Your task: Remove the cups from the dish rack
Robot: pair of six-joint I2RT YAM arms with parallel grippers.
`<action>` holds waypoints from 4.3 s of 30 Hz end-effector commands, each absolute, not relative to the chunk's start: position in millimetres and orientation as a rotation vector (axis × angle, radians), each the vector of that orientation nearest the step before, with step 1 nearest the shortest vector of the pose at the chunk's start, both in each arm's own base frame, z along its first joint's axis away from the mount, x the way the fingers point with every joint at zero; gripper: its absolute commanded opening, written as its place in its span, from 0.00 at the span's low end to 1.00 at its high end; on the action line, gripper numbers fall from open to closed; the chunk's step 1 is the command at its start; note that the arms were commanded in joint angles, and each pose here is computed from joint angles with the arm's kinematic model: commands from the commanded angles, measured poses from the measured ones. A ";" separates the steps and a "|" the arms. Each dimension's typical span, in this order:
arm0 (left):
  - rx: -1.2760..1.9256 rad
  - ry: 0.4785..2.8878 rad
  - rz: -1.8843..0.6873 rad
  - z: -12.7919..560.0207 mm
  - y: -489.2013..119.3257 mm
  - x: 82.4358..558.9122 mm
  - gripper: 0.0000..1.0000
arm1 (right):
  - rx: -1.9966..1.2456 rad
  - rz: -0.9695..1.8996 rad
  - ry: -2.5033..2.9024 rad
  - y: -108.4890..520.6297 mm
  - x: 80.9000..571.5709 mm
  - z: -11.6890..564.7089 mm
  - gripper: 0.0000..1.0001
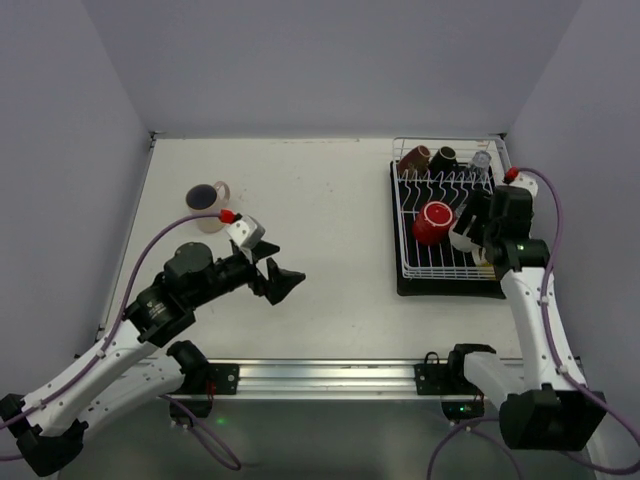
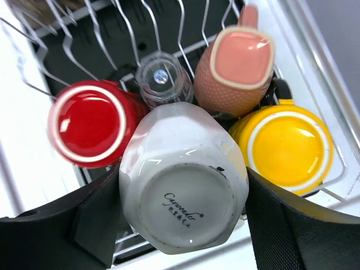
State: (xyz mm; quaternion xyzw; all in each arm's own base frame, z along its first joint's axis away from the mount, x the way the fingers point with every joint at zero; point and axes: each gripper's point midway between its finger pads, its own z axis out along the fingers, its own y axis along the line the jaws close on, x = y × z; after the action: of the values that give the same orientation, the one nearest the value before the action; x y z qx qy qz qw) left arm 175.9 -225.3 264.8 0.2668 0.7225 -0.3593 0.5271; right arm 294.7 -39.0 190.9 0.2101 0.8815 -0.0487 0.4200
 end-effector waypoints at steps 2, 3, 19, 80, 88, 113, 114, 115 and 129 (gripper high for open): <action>0.631 1.663 -1.008 292.3 -243.9 167.9 0.98 | 0.506 0.008 1.957 -30.0 296.1 263.4 0.15; 0.636 1.658 -1.044 294.6 -247.8 165.1 0.98 | 0.498 0.035 1.937 -26.3 291.0 270.7 0.15; 0.451 1.567 -1.706 314.7 -331.9 170.0 0.91 | 0.123 1.082 1.601 123.6 225.3 348.0 0.15; 0.298 2.360 -0.166 187.9 -163.8 396.6 0.00 | 0.035 0.916 1.890 164.0 227.0 235.5 0.99; 0.250 2.494 -0.084 145.4 -143.2 429.9 0.00 | 0.019 0.880 1.929 162.5 228.1 215.3 0.99; 0.217 2.561 0.107 133.0 -123.9 450.2 0.64 | 0.023 0.784 1.924 152.7 238.6 244.2 0.99; 0.209 2.536 0.090 143.1 -124.7 449.8 0.66 | 0.036 0.752 1.933 148.0 239.3 243.7 0.99; 0.199 2.514 0.068 148.7 -127.3 451.7 0.68 | 0.041 0.738 1.920 145.2 239.9 251.7 0.99; 0.267 1.981 -0.497 316.8 -190.4 367.7 0.89 | 0.282 0.286 1.972 68.8 269.2 245.0 0.99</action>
State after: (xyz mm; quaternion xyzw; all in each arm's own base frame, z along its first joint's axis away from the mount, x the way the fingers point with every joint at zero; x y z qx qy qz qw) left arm 403.2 -158.3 259.1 0.0780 0.8852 -0.0998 0.4476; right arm 255.1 96.7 240.1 0.0859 0.8251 0.1872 0.5261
